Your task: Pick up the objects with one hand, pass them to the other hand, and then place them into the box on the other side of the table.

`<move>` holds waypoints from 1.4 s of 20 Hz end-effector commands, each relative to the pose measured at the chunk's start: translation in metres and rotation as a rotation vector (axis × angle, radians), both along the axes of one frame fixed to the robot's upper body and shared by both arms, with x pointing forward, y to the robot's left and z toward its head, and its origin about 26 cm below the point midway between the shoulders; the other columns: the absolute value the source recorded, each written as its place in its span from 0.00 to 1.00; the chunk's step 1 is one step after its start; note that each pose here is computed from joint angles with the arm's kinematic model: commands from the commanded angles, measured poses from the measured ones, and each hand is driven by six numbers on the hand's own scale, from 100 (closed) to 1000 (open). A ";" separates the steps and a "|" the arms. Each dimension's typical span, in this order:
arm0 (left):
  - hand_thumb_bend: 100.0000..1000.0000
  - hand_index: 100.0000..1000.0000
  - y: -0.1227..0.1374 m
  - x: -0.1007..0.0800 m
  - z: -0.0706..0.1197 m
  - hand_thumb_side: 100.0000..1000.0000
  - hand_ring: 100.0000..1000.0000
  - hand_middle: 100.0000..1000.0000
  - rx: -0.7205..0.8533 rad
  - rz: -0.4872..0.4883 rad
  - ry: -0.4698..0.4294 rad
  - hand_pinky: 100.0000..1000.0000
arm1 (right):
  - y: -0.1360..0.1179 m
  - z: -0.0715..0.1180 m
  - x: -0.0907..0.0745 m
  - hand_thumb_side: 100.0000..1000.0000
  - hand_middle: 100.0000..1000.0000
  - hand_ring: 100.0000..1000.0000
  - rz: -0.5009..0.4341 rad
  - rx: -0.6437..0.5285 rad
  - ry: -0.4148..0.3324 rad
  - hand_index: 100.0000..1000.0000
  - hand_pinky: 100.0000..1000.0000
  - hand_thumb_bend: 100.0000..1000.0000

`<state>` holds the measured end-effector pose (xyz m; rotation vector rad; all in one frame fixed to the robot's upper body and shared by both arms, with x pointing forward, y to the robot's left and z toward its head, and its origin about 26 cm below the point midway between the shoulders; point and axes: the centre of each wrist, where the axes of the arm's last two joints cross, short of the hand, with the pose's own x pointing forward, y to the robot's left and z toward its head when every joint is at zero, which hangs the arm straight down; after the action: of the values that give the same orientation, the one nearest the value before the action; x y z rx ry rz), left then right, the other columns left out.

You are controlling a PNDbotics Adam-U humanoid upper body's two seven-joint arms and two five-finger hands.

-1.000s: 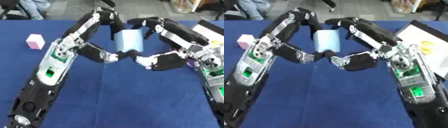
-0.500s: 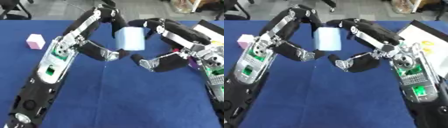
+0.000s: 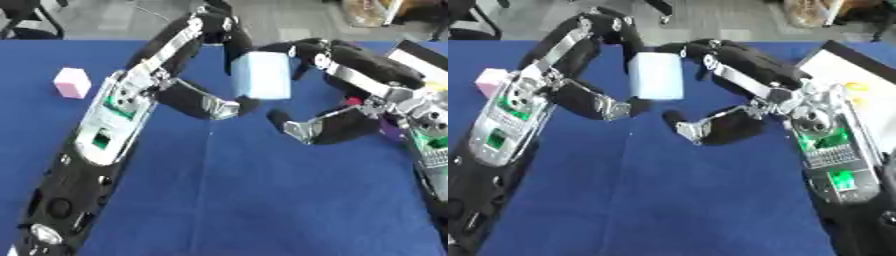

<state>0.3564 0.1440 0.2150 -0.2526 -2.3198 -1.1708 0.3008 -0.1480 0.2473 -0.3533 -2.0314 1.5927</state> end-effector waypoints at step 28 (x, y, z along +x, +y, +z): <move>0.27 0.38 -0.011 -0.006 0.011 0.00 0.29 0.34 0.012 -0.058 -0.040 0.51 | 0.001 0.006 -0.002 0.19 0.60 0.85 -0.045 0.128 -0.077 0.63 0.56 0.08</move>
<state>0.3529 0.1364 0.2169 -0.2886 -2.3217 -1.2131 0.2998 -0.1451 0.2455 -0.3879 -2.1230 1.4561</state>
